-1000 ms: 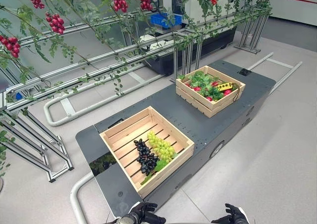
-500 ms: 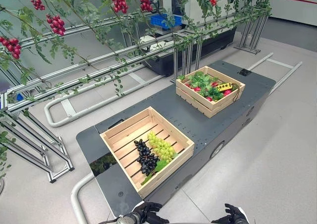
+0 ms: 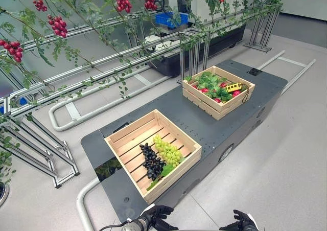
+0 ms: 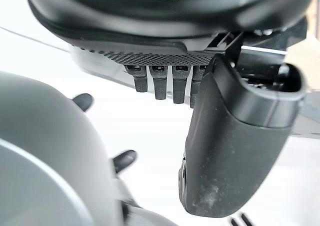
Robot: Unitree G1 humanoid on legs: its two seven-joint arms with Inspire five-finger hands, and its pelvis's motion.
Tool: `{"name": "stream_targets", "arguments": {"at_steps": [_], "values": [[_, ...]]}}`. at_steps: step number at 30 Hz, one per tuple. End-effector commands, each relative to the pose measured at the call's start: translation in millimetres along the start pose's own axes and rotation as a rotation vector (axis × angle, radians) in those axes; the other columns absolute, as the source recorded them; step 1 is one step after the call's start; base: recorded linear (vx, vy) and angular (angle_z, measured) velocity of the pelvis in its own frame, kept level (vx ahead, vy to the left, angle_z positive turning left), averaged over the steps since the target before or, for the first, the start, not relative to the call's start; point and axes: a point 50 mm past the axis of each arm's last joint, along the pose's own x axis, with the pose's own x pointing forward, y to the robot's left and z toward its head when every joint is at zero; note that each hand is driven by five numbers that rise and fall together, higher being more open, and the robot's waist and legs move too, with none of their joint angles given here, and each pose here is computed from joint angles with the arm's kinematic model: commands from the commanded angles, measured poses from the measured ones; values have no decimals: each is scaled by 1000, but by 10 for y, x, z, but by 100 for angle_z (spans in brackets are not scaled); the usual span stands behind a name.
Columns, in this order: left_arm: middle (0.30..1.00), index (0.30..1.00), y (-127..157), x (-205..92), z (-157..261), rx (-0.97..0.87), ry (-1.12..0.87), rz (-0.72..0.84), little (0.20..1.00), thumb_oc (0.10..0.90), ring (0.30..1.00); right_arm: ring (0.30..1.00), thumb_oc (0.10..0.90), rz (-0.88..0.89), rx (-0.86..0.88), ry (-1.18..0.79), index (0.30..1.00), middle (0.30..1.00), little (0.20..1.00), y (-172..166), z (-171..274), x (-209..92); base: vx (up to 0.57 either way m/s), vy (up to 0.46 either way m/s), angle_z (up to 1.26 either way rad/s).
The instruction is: Pick up the fruits from the basket on one side to the basket on the other side
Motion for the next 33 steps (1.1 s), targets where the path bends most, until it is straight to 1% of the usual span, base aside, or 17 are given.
{"name": "stream_targets", "arguments": {"at_steps": [1,2,3,5,7,8,10,11,13,16,19,22,23,24,25,26,33], "values": [[900,900,226,62,695,-27,-334,27,900,800,900,900,800,60,-38,-144,900,900,900,146,411,40,61,29,2],[900,900,274,22,836,-58,-423,41,900,800,900,900,800,60,-42,-142,900,900,900,135,399,38,45,20,3],[900,900,290,8,879,-72,-447,44,900,800,900,900,800,58,-42,-141,900,900,900,130,392,37,63,32,3],[900,900,403,-108,1173,-178,-603,43,900,800,900,900,800,51,-38,-139,900,900,900,99,363,31,48,35,4],[900,900,464,-180,1307,-263,-687,32,900,800,900,900,800,47,-34,-139,900,900,900,79,358,30,51,34,5],[900,900,543,-270,1457,-375,-786,30,900,800,900,900,800,48,-28,-139,900,900,900,70,354,27,67,32,8],[900,900,627,-373,1623,-473,-893,36,900,800,900,900,800,54,-21,-143,900,900,900,85,359,20,72,30,13],[900,900,630,-378,1633,-476,-895,35,900,800,900,900,800,55,-20,-142,900,900,900,87,359,19,85,34,12],[900,900,754,-530,1861,-555,-1031,70,900,800,900,900,800,60,-14,-153,900,900,900,107,390,11,76,36,7],[900,900,875,-663,2037,-557,-1122,142,900,800,900,900,800,57,-21,-164,900,900,900,103,400,6,70,52,3],[900,900,1003,-763,2181,-503,-1167,270,900,800,900,900,800,49,-35,-185,900,900,900,72,433,4,51,67,2],[900,900,1172,-876,2403,-439,-1214,443,900,800,900,900,800,25,-27,-237,900,900,900,-4,565,13,-63,116,-2],[900,900,1269,-958,2566,-379,-1238,548,900,800,900,900,800,7,-13,-279,900,900,900,-77,682,23,-244,140,-4],[900,900,1327,-1009,2661,-358,-1257,602,900,800,900,900,800,0,-8,-305,900,900,900,-117,755,28,-226,105,0],[900,900,1338,-1020,2675,-355,-1260,609,900,800,900,900,800,-1,-7,-310,900,900,900,-125,768,29,-247,110,10],[900,900,1475,-1150,2831,-325,-1294,692,900,800,900,900,800,-15,-13,-355,900,900,900,-205,886,30,-215,98,10],[900,900,1788,-1487,3216,-170,-1318,866,900,800,900,900,800,-65,-2,-433,900,900,900,-370,1049,10,-107,88,5]]}}
